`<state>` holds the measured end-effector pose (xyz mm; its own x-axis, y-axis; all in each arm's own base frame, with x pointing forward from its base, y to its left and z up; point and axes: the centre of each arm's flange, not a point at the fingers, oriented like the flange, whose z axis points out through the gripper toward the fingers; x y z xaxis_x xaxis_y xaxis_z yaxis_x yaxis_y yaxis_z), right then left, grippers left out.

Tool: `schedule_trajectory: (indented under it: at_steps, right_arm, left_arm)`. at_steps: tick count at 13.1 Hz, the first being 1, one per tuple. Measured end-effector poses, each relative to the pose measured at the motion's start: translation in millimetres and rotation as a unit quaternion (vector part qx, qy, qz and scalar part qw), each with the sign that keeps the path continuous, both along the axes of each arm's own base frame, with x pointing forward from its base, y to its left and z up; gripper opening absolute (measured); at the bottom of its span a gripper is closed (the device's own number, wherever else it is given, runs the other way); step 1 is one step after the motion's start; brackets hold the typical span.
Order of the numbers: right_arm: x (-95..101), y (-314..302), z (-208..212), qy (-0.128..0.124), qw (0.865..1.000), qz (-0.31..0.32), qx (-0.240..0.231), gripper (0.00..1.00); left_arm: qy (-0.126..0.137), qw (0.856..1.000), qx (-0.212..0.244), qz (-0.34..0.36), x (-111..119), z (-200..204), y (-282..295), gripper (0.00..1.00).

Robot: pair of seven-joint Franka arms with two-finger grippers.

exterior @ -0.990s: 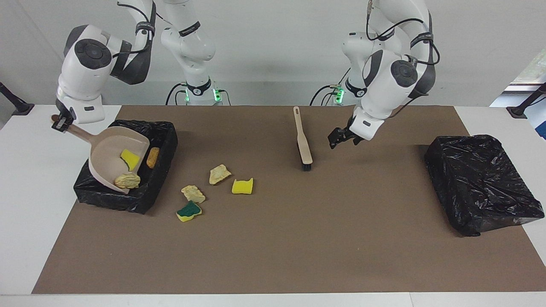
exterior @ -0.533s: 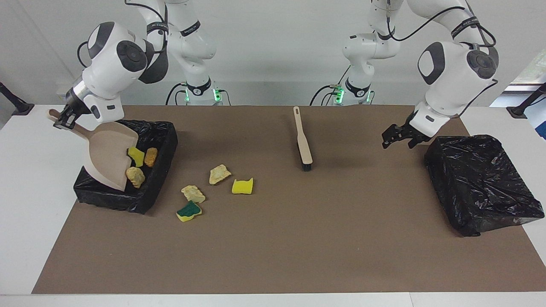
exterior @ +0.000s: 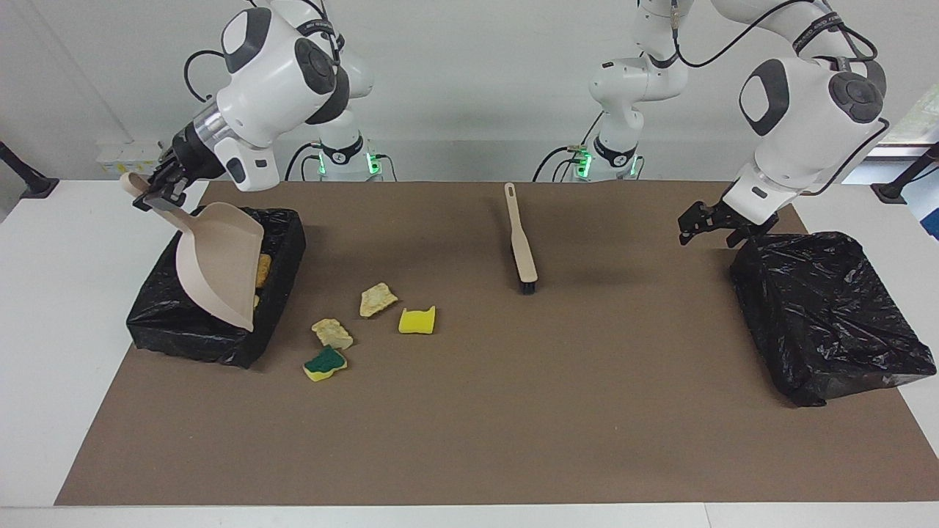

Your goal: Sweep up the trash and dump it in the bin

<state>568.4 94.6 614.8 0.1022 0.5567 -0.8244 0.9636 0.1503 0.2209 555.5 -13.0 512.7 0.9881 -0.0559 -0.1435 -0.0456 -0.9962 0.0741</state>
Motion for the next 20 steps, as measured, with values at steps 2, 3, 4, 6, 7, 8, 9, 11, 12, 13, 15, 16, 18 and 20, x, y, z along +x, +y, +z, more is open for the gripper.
schedule_trajectory:
  at_steps: [2,3,4,6,7,8,9,11,12,13,15,16,18,20]
  right_arm:
    - [5.1,35,13,-0.04,0.999,-0.018,0.025,0.33]
    - [10.3,47,18,-0.062,0.997,-0.026,0.045,0.33]
    - [15.0,58,21,-0.083,0.994,-0.035,0.07,0.33]
    - [22.1,79,19,-0.13,0.978,-0.078,0.141,0.33]
    - [25.7,85,18,-0.157,0.965,-0.11,0.179,0.33]
    - [30.6,92,15,-0.182,0.945,-0.154,0.224,0.33]
    - [34.1,96,11,-0.202,0.921,-0.202,0.263,0.33]
    - [35.4,109,-8,-0.227,0.854,-0.335,0.327,0.33]
    - [35.7,119,-17,-0.237,0.825,-0.381,0.343,0.33]
    - [35.2,137,-27,-0.247,0.805,-0.41,0.351,0.33]
    - [31.6,184,-48,-0.266,0.759,-0.467,0.366,0.33]
    - [31.0,205,-60,-0.261,0.735,-0.498,0.379,0.33]
    - [38.5,224,-72,-0.248,0.705,-0.524,0.408,0.33]
    - [44.5,238,-88,-0.247,0.685,-0.542,0.419,0.33]
  left_arm:
    - [-0.003,1.0,0.0,0.014,0,3,18,1.0]
    - [-0.008,1.0,0.0,0.013,0,8,19,1.0]
    - [-0.015,1.0,0.0,0.008,0,15,15,1.0]
    - [-0.029,1.0,0.0,-0.001,-1,29,4,1.0]
    - [-0.034,0.999,0.0,-0.003,-1,34,2,1.0]
    - [-0.039,0.999,0.0,-0.004,0,39,1,1.0]
    - [-0.043,0.999,0.0,-0.008,0,42,-1,1.0]
    - [-0.05,0.998,-0.002,-0.026,1,46,1,1.0]
    - [-0.052,0.998,-0.002,-0.031,2,47,4,1.0]
    - [-0.054,0.998,-0.002,-0.033,2,48,5,1.0]
    - [-0.061,0.997,-0.002,-0.036,4,54,5,1.0]
    - [-0.068,0.997,-0.001,-0.039,5,61,3,1.0]
    - [-0.076,0.996,0.01,-0.043,5,74,3,1.0]
    - [-0.077,0.996,0.016,-0.047,3,83,1,1.0]
